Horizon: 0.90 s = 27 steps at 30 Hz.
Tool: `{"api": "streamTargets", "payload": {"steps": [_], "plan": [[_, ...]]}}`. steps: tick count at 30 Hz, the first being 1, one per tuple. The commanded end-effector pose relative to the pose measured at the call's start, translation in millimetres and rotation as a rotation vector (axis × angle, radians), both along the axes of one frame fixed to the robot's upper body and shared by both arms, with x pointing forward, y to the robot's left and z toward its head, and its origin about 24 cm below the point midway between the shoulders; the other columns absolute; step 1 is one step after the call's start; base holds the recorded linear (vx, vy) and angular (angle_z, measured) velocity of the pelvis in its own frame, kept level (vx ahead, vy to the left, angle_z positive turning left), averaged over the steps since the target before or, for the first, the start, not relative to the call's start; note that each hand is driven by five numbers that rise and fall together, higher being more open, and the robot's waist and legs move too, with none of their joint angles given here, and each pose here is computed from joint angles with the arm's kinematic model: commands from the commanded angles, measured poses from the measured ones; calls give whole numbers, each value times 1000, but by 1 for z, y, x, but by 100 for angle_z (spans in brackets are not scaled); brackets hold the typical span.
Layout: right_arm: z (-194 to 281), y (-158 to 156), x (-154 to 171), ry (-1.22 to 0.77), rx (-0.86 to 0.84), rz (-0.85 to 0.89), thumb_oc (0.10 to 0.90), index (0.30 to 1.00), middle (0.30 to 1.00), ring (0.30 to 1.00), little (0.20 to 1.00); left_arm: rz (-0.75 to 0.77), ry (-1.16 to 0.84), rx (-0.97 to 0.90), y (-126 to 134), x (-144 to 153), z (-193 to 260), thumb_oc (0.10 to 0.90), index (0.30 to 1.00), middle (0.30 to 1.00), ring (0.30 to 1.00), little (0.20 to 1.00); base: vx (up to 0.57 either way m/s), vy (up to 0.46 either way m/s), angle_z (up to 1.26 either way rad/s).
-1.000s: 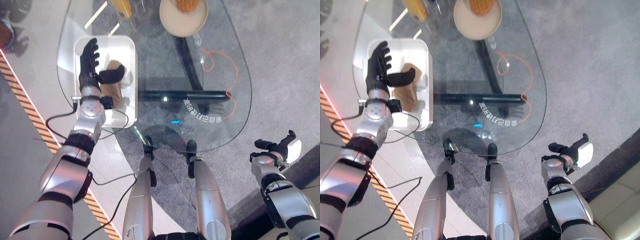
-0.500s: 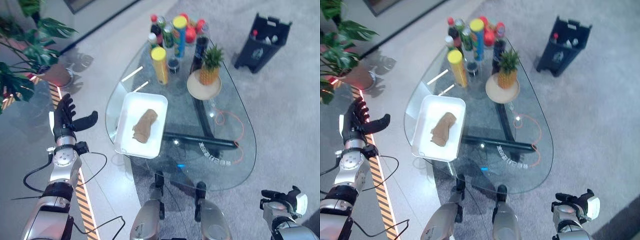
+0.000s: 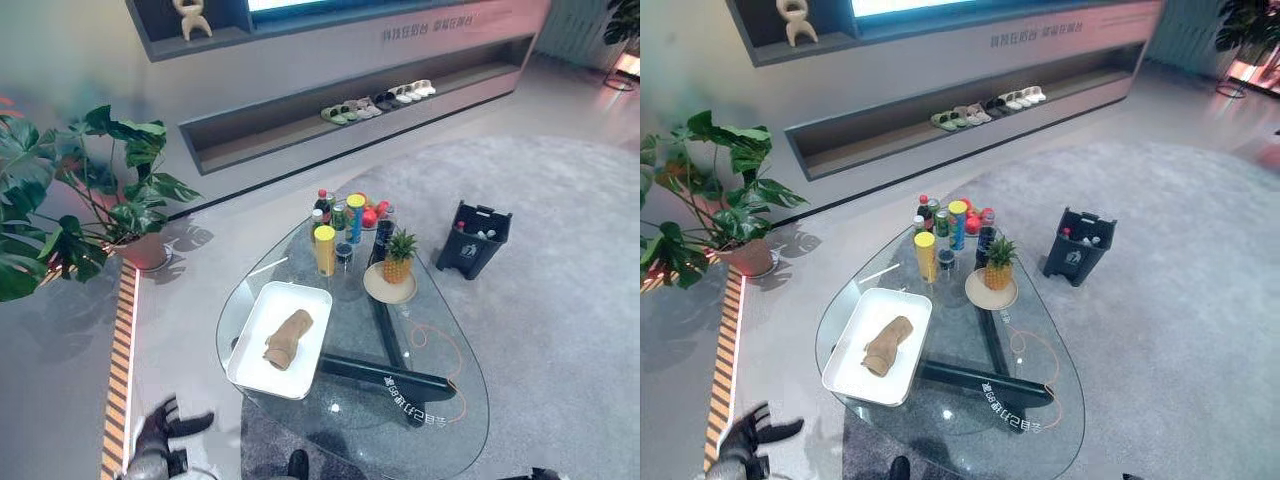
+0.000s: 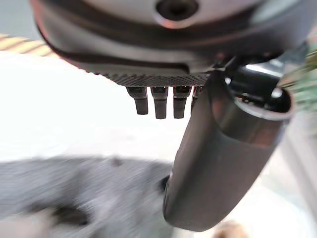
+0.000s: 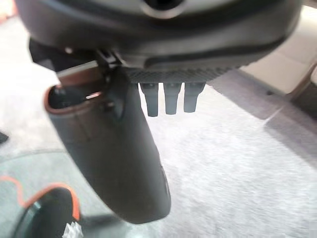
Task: Wipe the table with a cloth and put it in the basket.
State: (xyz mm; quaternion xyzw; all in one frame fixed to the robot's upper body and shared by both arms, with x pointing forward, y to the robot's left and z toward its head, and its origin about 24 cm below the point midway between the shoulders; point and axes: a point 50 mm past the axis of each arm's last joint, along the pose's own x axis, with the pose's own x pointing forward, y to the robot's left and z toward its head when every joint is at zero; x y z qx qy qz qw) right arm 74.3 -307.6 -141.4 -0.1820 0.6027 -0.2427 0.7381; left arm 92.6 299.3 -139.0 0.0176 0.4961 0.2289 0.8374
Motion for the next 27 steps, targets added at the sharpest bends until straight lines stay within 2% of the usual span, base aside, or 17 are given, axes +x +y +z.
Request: {"api": "streamTargets", "payload": {"steps": [1, 7, 20, 27], "plan": [[4, -6, 8, 45, -38, 110, 800, 900, 900, 900, 900, -68, -12, -14, 4, 19, 6, 800, 900, 900, 900, 900, 18, 31, -2], [-6, 14, 0, 152, 37, 216, 800, 900, 900, 900, 900, -136, 146, -120, -20, -1, -10, 800, 900, 900, 900, 900, 20, 29, 0], [-11, 27, 4, 228, 87, 351, 800, 900, 900, 900, 900, -208, 187, -143, -34, 6, -14, 800, 900, 900, 900, 900, 0, 0, 0], [-12, 31, 5, 231, 98, 369, 800, 900, 900, 900, 900, -220, 181, -145, -38, 8, -15, 800, 900, 900, 900, 900, 0, 0, 0]]}}
